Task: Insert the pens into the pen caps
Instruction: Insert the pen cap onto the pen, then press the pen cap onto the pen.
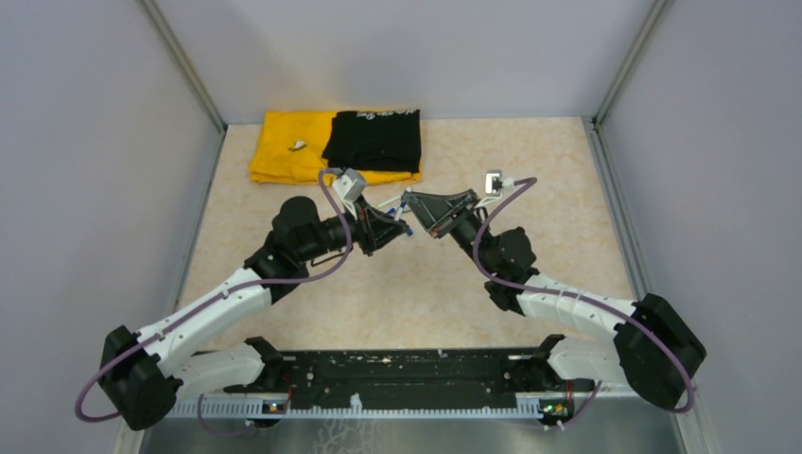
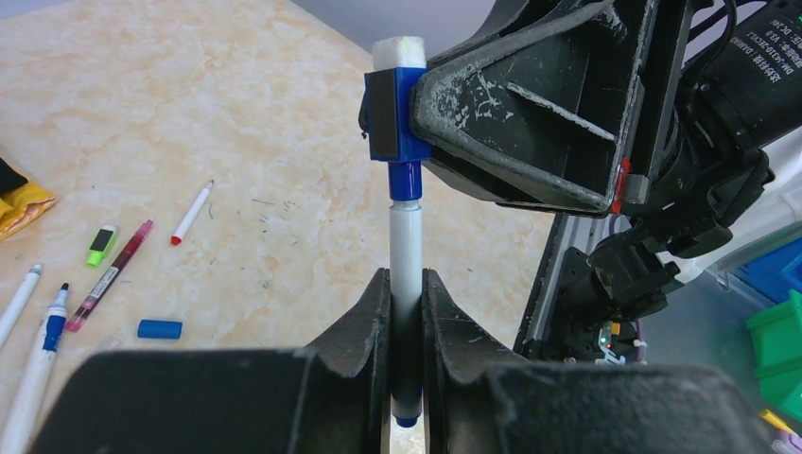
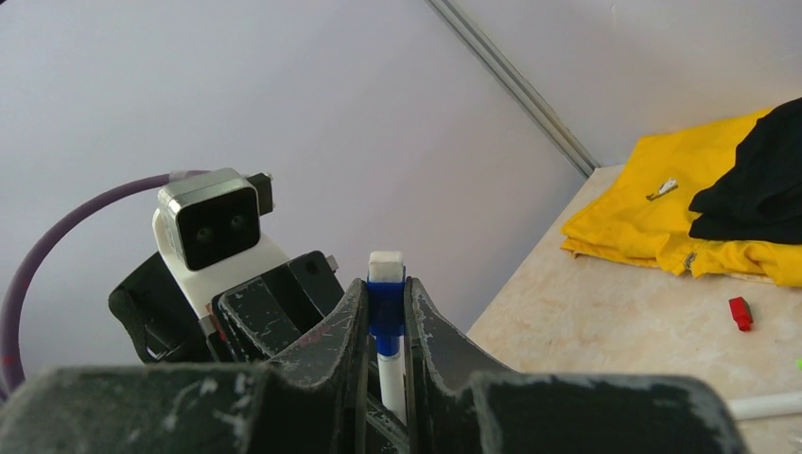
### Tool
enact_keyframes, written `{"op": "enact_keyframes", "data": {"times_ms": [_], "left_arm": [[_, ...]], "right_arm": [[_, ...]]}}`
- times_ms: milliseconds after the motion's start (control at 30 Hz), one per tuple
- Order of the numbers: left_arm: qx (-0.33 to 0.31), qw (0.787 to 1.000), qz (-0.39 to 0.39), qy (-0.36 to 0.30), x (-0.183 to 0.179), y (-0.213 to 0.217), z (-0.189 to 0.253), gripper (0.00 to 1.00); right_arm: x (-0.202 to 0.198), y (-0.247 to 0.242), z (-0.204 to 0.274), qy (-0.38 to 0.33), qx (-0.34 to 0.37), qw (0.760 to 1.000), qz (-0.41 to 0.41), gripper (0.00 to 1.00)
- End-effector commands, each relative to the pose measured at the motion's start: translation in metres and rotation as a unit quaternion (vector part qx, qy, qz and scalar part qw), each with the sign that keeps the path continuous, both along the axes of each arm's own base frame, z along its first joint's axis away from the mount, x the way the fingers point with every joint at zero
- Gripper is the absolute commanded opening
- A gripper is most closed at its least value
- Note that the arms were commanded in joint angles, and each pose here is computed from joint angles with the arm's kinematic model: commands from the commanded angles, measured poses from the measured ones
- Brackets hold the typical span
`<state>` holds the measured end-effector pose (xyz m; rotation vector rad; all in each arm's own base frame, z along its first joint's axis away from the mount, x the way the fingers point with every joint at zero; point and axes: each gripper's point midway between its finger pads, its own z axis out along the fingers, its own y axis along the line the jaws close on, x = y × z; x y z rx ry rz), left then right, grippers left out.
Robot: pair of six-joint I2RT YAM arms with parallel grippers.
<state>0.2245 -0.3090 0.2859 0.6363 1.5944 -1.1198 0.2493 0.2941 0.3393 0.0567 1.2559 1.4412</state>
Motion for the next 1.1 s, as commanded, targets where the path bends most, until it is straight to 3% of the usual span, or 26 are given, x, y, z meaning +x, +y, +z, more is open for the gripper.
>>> {"op": "enact_keyframes", "data": {"times_ms": [0, 133, 333, 700, 833, 1067], "left_arm": [[-0.029, 0.999, 0.012, -0.033, 0.003, 0.001, 0.027, 0.0], [-0.033, 0.999, 0.013, -0.034, 0.004, 0.0, 0.031, 0.0], [-0.034, 0.999, 0.012, -0.035, 0.005, -0.001, 0.033, 0.0], [-0.03, 0.999, 0.015, -0.034, 0.005, 0.0, 0.03, 0.0], [-0.029, 0.999, 0.015, -0.034, 0.005, 0.001, 0.029, 0.0], [-0.027, 0.999, 0.014, -0.034, 0.003, 0.002, 0.028, 0.0]], "right_arm": [[-0.011, 0.008, 0.004, -0.023, -0.004, 0.999, 0.034, 0.0], [-0.014, 0.012, -0.002, -0.022, -0.012, 0.999, 0.048, 0.02], [-0.017, 0.009, 0.002, -0.033, -0.017, 0.998, 0.044, 0.21], [-0.007, -0.018, 0.019, -0.054, -0.062, 0.996, -0.042, 0.44], [-0.003, -0.027, 0.023, -0.053, -0.103, 0.991, -0.067, 0.49], [0.015, -0.036, 0.023, 0.015, -0.171, 0.982, -0.081, 0.51]]}}
